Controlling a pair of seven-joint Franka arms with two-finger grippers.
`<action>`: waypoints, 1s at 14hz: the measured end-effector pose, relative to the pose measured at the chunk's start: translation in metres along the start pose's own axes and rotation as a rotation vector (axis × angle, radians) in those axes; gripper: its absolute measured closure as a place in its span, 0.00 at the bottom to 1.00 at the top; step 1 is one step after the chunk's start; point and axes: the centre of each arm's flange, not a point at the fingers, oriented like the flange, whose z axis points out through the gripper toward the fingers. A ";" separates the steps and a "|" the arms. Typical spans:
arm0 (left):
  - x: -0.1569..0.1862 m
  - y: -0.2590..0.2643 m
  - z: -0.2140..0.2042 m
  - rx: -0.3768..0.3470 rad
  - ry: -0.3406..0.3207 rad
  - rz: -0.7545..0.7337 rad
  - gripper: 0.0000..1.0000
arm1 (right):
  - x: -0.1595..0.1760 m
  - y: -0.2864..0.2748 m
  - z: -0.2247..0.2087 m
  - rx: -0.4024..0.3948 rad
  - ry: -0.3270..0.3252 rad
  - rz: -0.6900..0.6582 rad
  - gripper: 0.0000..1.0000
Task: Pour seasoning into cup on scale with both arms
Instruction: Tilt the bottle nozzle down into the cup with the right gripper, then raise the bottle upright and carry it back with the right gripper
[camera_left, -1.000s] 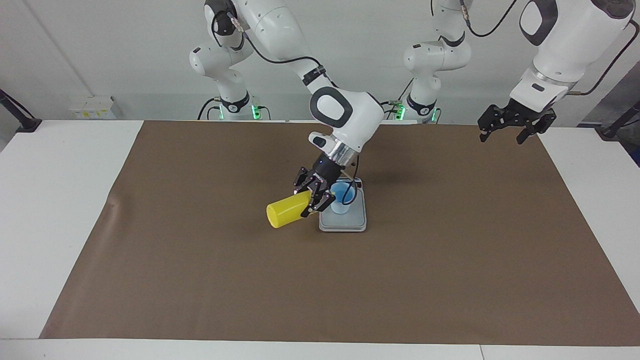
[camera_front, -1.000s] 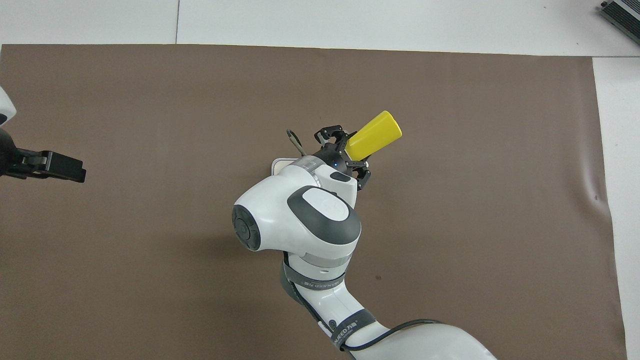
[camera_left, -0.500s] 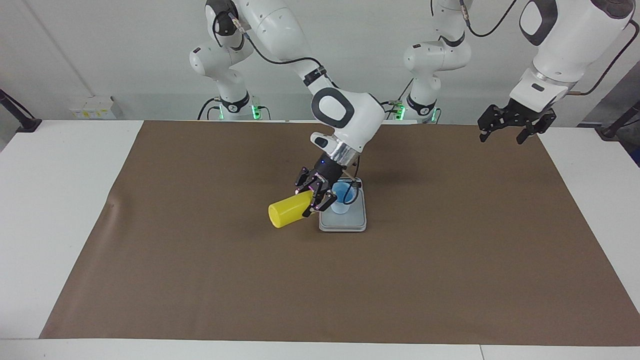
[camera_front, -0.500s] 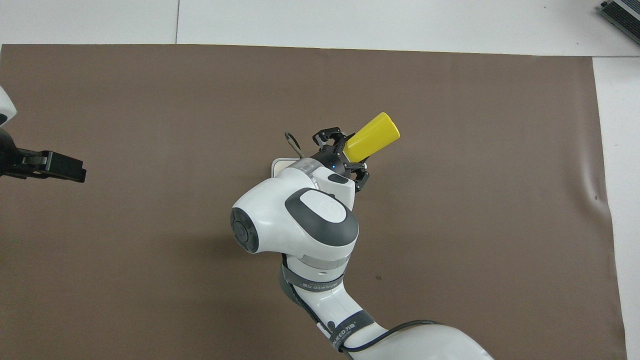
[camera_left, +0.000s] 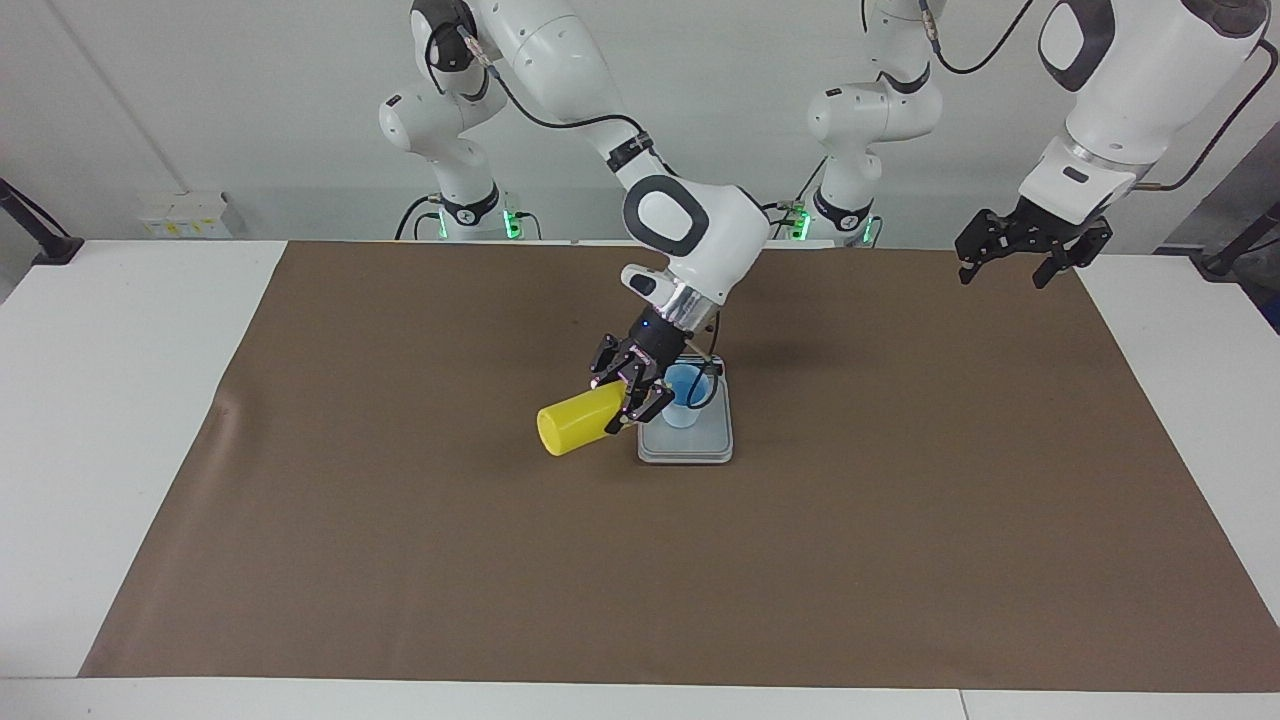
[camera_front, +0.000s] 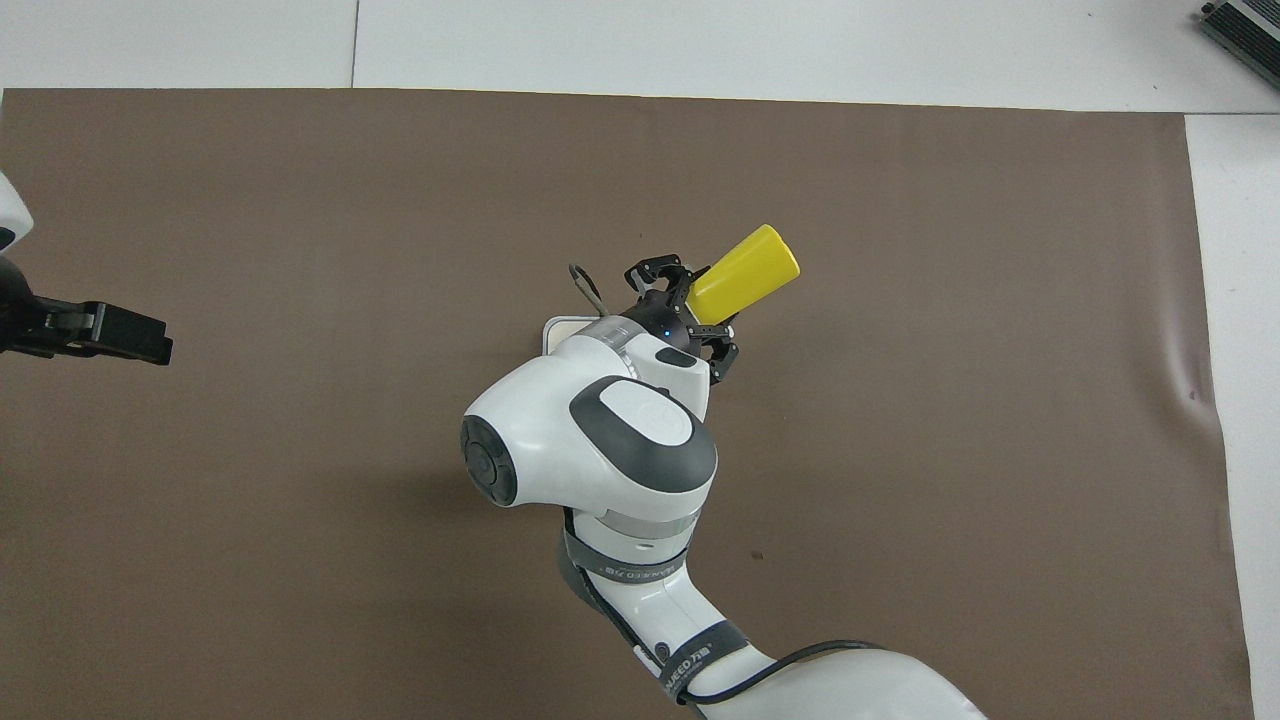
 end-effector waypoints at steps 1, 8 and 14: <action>0.000 0.000 0.000 0.000 0.000 0.000 0.00 | 0.000 0.000 0.000 0.000 0.000 0.000 0.45; 0.000 0.000 0.000 0.000 0.004 0.000 0.00 | 0.015 -0.002 -0.001 -0.014 -0.007 0.033 0.45; 0.001 0.000 0.000 0.000 0.005 0.000 0.00 | 0.119 -0.003 -0.009 -0.110 -0.264 0.304 0.45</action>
